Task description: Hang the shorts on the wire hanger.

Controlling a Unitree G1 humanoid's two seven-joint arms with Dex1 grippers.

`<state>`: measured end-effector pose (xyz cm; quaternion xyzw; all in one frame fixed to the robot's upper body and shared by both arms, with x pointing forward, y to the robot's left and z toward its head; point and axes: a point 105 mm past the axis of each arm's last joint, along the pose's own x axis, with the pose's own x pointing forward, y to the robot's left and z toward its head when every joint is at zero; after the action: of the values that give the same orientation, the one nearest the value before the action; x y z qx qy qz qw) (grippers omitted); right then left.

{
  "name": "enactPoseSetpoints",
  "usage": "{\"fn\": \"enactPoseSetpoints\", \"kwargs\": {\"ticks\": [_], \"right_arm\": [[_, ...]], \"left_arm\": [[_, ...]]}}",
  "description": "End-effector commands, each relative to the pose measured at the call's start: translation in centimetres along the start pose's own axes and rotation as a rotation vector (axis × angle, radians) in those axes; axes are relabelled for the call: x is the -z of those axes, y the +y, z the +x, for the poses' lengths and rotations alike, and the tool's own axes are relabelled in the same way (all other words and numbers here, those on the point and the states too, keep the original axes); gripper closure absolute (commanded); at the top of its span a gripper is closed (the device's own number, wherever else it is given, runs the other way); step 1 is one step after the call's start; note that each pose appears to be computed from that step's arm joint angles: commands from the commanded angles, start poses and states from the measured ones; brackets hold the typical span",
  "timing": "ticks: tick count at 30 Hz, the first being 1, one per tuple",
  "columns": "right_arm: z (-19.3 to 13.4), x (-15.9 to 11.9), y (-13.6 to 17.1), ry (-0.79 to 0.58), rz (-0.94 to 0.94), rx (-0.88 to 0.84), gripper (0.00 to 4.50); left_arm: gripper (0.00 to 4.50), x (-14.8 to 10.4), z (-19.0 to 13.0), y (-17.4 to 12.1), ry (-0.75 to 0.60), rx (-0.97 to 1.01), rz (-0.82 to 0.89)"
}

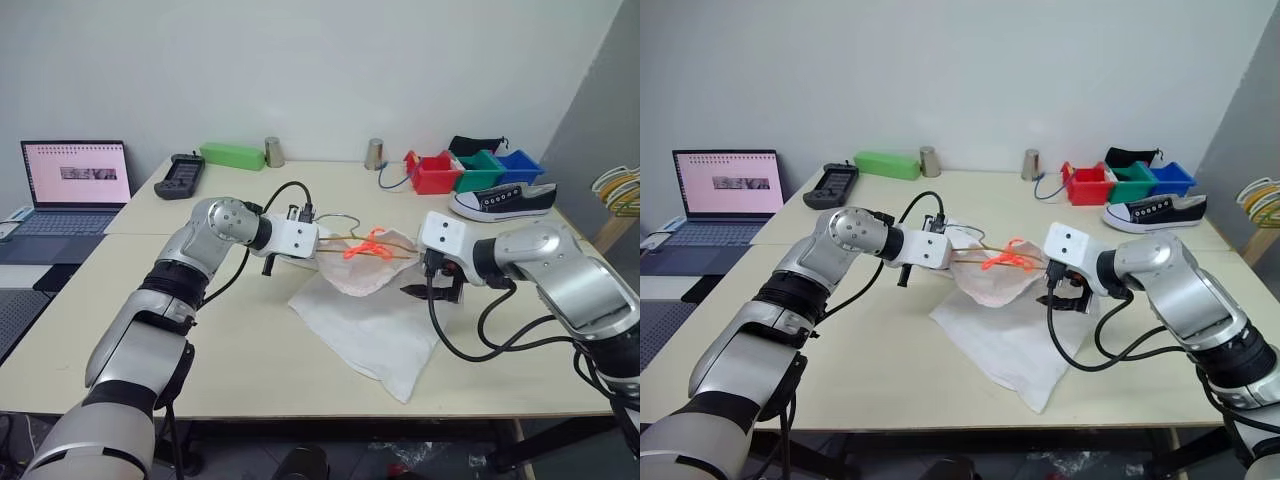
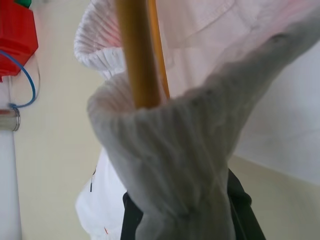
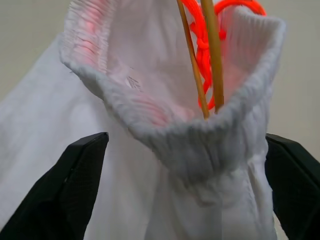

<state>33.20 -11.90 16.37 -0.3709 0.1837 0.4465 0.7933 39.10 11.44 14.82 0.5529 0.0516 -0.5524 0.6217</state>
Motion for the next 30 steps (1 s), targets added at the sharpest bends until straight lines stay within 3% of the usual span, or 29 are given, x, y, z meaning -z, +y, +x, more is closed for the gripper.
{"fn": "enactPoseSetpoints", "kwargs": {"ticks": [1, 8, 11, 27, 30], "right_arm": [[0.2, 0.3, -2.1, 0.046, -0.088, 0.094, 0.03], [1.3, 1.2, -2.6, 0.098, -0.186, 0.090, 0.03], [1.2, 1.0, -2.7, 0.082, -0.188, 0.083, 0.54], [1.0, 2.0, -3.0, 0.088, -0.181, 0.075, 4.28], [1.0, 1.9, -3.0, 0.084, -0.170, 0.086, 4.47]], "left_arm": [[4.46, -2.4, -1.1, 1.8, -0.066, -0.057, 0.087], [4.46, -2.2, -1.4, 1.8, -0.047, -0.067, 0.098], [4.46, -2.0, -1.5, 1.8, -0.039, -0.074, 0.094], [4.46, -1.7, -1.9, 2.7, -0.022, -0.120, 0.096], [4.46, -1.7, -1.9, 2.8, -0.022, -0.128, 0.110]]}}
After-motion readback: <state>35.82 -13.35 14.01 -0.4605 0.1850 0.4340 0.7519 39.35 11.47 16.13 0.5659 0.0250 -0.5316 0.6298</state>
